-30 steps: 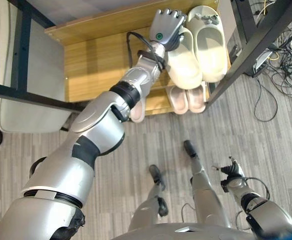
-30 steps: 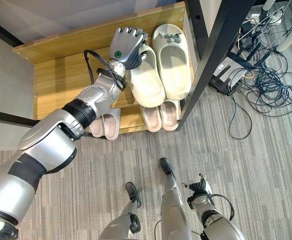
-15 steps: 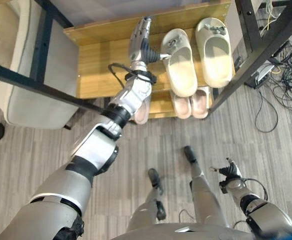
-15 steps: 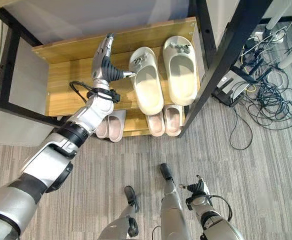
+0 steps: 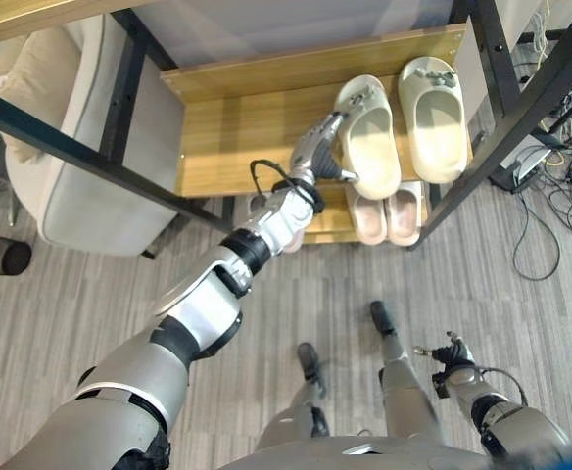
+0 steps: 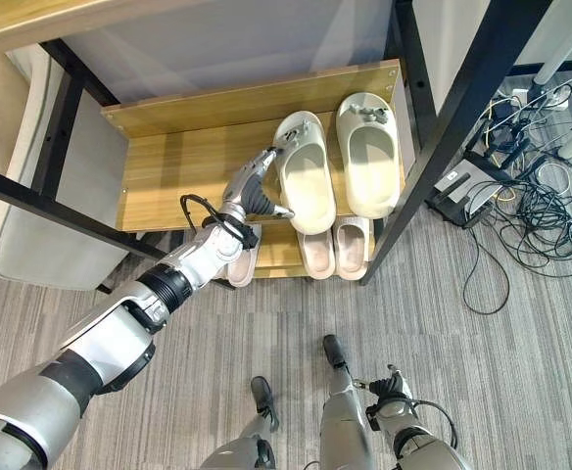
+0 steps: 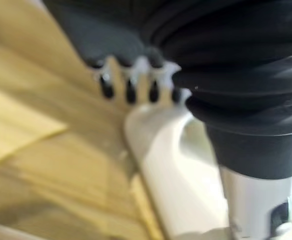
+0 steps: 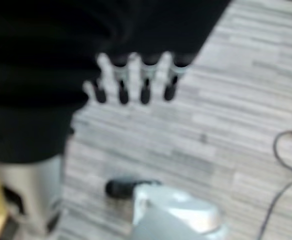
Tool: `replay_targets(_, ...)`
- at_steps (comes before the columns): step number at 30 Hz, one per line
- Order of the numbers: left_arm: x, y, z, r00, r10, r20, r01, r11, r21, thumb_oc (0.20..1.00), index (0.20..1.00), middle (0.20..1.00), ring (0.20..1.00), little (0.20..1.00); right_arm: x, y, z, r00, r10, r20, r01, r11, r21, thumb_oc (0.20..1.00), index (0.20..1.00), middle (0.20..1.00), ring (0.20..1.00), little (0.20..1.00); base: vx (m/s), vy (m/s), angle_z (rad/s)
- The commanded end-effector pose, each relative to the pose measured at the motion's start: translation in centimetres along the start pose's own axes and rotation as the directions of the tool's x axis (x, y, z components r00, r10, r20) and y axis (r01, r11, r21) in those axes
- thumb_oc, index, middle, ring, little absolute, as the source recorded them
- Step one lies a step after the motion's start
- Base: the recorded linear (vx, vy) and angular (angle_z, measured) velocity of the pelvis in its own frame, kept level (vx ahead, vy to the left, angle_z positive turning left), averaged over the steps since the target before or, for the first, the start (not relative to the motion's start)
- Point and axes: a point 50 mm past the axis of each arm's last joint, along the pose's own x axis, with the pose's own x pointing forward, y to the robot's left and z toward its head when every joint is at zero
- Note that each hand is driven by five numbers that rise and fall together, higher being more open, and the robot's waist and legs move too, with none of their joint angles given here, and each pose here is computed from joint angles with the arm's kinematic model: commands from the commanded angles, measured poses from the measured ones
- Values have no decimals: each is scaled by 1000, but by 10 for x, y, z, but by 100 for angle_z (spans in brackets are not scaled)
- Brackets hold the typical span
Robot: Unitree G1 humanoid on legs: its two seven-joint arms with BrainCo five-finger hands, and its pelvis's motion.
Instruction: Arrange the slippers neatly on the shoe rack.
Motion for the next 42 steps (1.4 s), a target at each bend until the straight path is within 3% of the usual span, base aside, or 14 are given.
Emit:
replay_targets(1,21,32,2,997,77,-26,-75,994,77,1000,1000,1000,1000,1000,5,-18,2,998,-57,6,58,997,-52,1000,1000,1000,1000,1000,0,0,0)
replay_targets(13,24,32,4,995,87,-48,-84,995,59,1000,1000,1000,1000,1000,6,-21,6,998,-69,9,70,996,-54,1000,1000,1000,1000,1000,1,-2,-1)
replay_targets(23,34,30,43,993,101,56,-102,995,17,1000,1000,1000,1000,1000,8,-25,9,997,-80,17,81,995,-50,1000,1000,1000,1000,1000,1,0,-1)
replay_targets(27,34,38,30,993,118,26,-120,990,80,1000,1000,1000,1000,1000,7,-26,3,997,-78,3,78,996,-49,1000,1000,1000,1000,1000,8,-3,0)
replay_targets(32,33,59,6,984,172,-49,-169,984,52,1000,1000,1000,1000,1000,6,-24,-5,998,-66,-16,65,997,-48,1000,1000,1000,1000,1000,0,0,0)
replay_targets(35,19,51,-10,987,155,-34,-153,986,62,1000,1000,1000,1000,1000,4,-23,-17,997,-54,-55,52,998,-38,1000,1000,1000,1000,1000,29,-30,3)
replay_targets(39,-22,18,-26,999,51,18,-49,996,-76,1000,1000,1000,1000,1000,-1,-20,-40,991,-43,-130,46,999,16,1000,1000,1000,1000,1000,-5,11,32)
replay_targets(42,-48,10,-36,999,13,29,-9,988,-152,1000,1000,1000,1000,1000,-7,-12,-55,984,-19,-176,29,998,53,1000,1000,1000,1000,1000,10,32,16)
